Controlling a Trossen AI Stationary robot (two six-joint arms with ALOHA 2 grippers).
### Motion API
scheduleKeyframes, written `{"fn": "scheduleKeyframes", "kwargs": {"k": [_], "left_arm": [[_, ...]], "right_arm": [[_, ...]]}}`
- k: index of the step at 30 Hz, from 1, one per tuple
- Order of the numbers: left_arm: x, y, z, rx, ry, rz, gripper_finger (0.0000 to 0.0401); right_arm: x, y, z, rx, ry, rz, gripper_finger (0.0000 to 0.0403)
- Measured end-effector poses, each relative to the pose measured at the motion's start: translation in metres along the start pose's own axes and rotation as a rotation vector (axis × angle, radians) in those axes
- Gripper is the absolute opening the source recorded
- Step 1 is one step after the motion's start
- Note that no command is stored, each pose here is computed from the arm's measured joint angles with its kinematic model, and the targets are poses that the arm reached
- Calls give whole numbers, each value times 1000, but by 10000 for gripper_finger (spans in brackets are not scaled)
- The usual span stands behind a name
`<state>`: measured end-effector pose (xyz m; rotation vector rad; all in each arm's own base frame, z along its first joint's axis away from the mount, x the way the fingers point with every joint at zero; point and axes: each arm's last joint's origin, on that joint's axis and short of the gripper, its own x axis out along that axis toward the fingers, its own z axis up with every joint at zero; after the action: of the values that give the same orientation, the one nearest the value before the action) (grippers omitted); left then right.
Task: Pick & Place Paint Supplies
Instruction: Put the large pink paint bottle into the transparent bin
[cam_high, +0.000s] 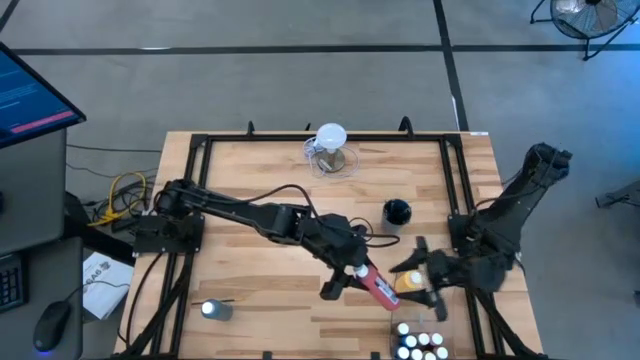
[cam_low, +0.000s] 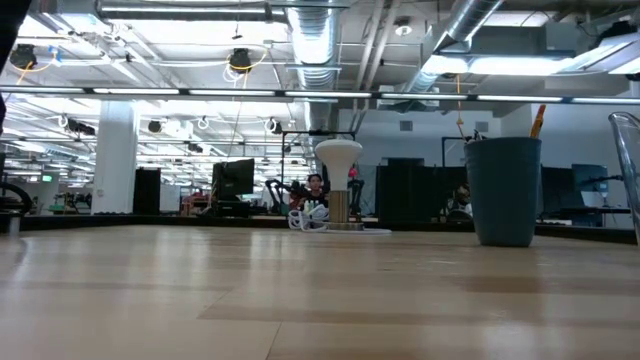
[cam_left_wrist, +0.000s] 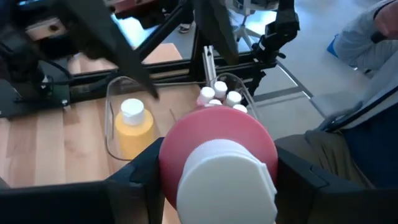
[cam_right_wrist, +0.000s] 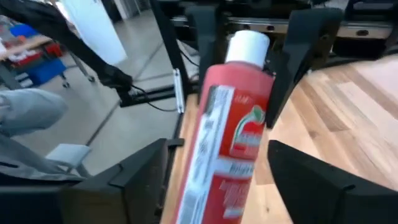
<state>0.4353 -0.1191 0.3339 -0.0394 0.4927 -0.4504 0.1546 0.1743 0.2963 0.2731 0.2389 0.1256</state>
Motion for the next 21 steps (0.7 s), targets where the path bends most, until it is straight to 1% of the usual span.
{"fn": "scheduleKeyframes", "kwargs": {"k": [3, 5, 8, 12, 16, 21], "left_arm": [[0, -1, -1, -1, 9, -2, 183], [0, -2, -2, -2, 18, -2, 183], [0, -1, -2, -3, 22, -2, 183], [-1, 0, -2, -6, 26, 5, 183], [-1, 3, -2, -8, 19, 14, 183], [-1, 3, -2, -8, 20, 26, 183]], "right_arm": [[14, -2, 8, -6, 33, -31, 285], [17, -3, 15, -6, 58, -66, 290], [25, -6, 17, -36, 100, -118, 291], [40, -7, 18, -27, 148, -79, 291], [55, -5, 12, -38, 208, -55, 291], [65, -7, 7, -21, 246, -64, 291]]}}
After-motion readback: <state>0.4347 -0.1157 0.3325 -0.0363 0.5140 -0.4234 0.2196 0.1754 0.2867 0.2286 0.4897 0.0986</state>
